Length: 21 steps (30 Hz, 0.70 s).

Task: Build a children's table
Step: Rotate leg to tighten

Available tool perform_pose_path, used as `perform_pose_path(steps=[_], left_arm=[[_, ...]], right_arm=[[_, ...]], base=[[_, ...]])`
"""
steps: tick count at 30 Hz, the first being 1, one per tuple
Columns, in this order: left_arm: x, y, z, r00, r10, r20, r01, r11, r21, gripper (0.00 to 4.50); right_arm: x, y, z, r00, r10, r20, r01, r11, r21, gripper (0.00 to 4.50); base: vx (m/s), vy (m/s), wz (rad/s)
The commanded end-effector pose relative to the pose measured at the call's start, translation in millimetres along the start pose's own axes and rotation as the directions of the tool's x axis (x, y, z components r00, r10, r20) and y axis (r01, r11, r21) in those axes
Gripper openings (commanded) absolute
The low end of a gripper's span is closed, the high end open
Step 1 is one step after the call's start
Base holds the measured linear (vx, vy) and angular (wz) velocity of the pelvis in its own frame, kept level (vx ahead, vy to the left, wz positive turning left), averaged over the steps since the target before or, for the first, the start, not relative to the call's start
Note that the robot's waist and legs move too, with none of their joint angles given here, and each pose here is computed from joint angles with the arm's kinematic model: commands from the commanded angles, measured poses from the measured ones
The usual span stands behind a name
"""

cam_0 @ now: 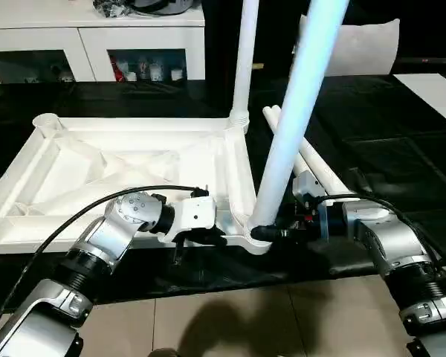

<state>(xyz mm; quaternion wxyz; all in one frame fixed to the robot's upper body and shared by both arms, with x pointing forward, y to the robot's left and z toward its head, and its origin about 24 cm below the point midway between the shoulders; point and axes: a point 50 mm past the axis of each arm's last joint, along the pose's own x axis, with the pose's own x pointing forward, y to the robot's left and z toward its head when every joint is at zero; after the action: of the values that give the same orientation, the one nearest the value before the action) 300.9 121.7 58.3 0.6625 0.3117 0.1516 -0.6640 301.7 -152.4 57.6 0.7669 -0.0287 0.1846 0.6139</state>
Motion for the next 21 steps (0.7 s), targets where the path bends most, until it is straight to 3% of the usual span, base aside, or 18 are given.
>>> perform_pose_path(steps=[1,8,10,13,16,19,21], left_arm=[[11.4,-13.6,-8.9,0.993,-0.107,-0.051,0.107,0.994,-0.01,0.0],[12.4,-10.3,-8.4,0.998,-0.047,-0.033,0.044,0.995,-0.085,0.0],[15.6,-4.4,-3.4,0.999,0.036,-0.016,-0.038,0.987,-0.159,0.0],[24.0,4.9,5.3,0.986,0.164,0.0,-0.159,0.957,-0.244,0.0],[36.0,19.2,14.9,0.946,0.323,-0.015,-0.31,0.895,-0.32,0.0],[43.9,26.4,22.0,0.92,0.391,-0.019,-0.372,0.858,-0.355,0.0],[50.0,29.8,29.4,0.907,0.42,-0.012,-0.397,0.847,-0.354,0.0]], right_arm=[[6.4,6.9,-3.5,0.998,0.056,0.004,-0.056,0.998,0.019,2.49],[18.7,11.4,-3.0,0.998,0.027,0.056,-0.031,0.996,0.08,2.44],[30.8,1.8,-0.9,0.989,-0.137,0.053,0.13,0.985,0.116,2.44],[44.4,-9.5,4.2,0.945,-0.323,0.059,0.307,0.932,0.192,2.44],[51.5,-20.8,3.1,0.867,-0.498,-0.005,0.482,0.837,0.258,2.43],[53.0,-25.3,2.2,0.826,-0.563,-0.028,0.547,0.789,0.28,2.43],[55.5,-24.6,3.4,0.822,-0.57,-0.013,0.554,0.793,0.252,2.43]], base=[[0.0,0.0,0.0],[0.0,0.0,0.0],[0.0,0.0,0.0],[0.0,0.0,0.0],[0.0,0.0,0.0],[0.0,0.0,0.0],[0.0,0.0,0.0]])
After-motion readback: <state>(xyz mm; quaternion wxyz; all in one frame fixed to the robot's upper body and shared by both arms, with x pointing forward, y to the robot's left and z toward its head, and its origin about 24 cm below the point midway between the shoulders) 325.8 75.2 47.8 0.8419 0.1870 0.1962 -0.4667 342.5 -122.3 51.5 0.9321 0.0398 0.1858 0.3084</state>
